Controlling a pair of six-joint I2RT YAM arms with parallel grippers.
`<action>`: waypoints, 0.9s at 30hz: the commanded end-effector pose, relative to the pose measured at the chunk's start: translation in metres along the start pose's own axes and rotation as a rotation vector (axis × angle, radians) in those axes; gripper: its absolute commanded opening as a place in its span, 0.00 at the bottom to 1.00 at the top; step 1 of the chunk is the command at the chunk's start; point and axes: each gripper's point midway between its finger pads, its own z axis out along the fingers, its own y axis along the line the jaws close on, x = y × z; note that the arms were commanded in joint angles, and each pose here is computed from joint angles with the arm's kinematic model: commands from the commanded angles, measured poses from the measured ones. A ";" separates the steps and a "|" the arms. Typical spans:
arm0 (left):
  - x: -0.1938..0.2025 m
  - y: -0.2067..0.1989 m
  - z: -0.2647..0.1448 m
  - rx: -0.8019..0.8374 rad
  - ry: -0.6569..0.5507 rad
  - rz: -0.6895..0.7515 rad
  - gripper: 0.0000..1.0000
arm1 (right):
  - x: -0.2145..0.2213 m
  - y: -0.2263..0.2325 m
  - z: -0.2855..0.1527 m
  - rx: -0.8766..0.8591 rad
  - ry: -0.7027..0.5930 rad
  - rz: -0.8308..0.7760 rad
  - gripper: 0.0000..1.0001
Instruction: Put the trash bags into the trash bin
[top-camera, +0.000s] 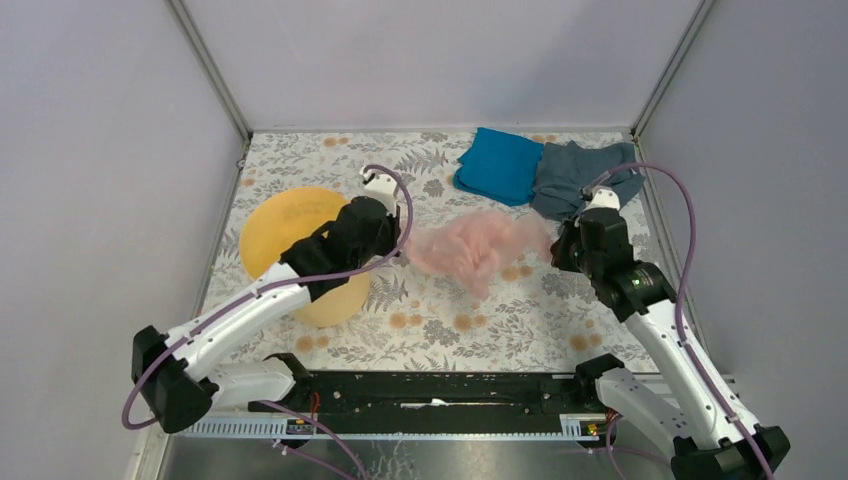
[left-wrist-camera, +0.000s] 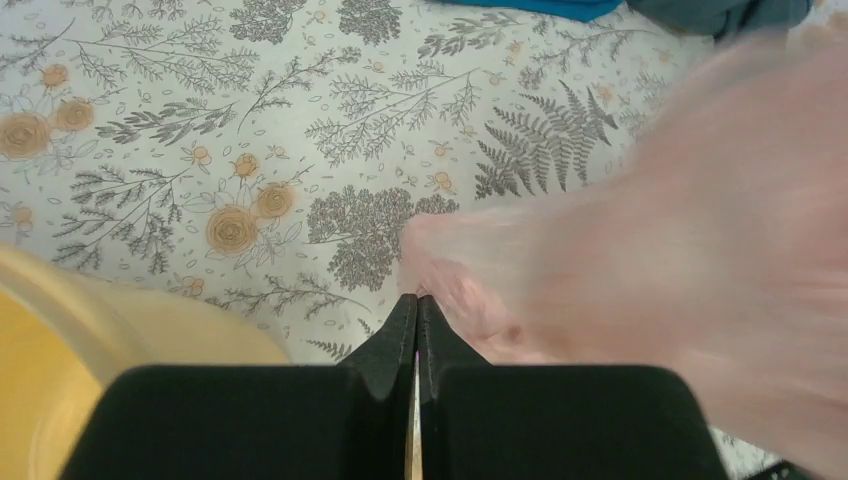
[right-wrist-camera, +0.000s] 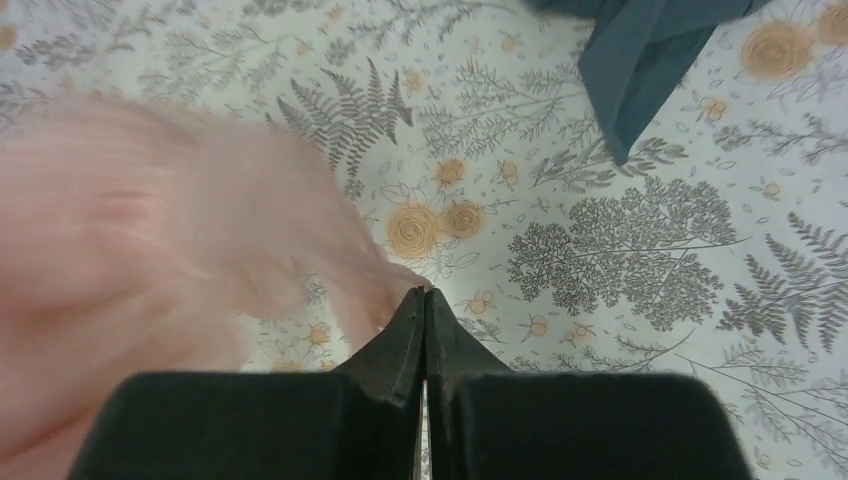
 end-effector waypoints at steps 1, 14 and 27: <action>-0.162 -0.043 -0.088 0.220 -0.357 -0.069 0.00 | -0.125 0.037 -0.079 -0.117 -0.325 0.037 0.00; -0.044 -0.036 -0.005 0.114 -0.014 -0.099 0.00 | -0.012 -0.010 -0.013 0.065 -0.049 0.066 0.00; -0.219 -0.020 -0.144 0.175 -0.575 -0.214 0.00 | -0.162 0.028 -0.127 -0.061 -0.418 0.069 0.00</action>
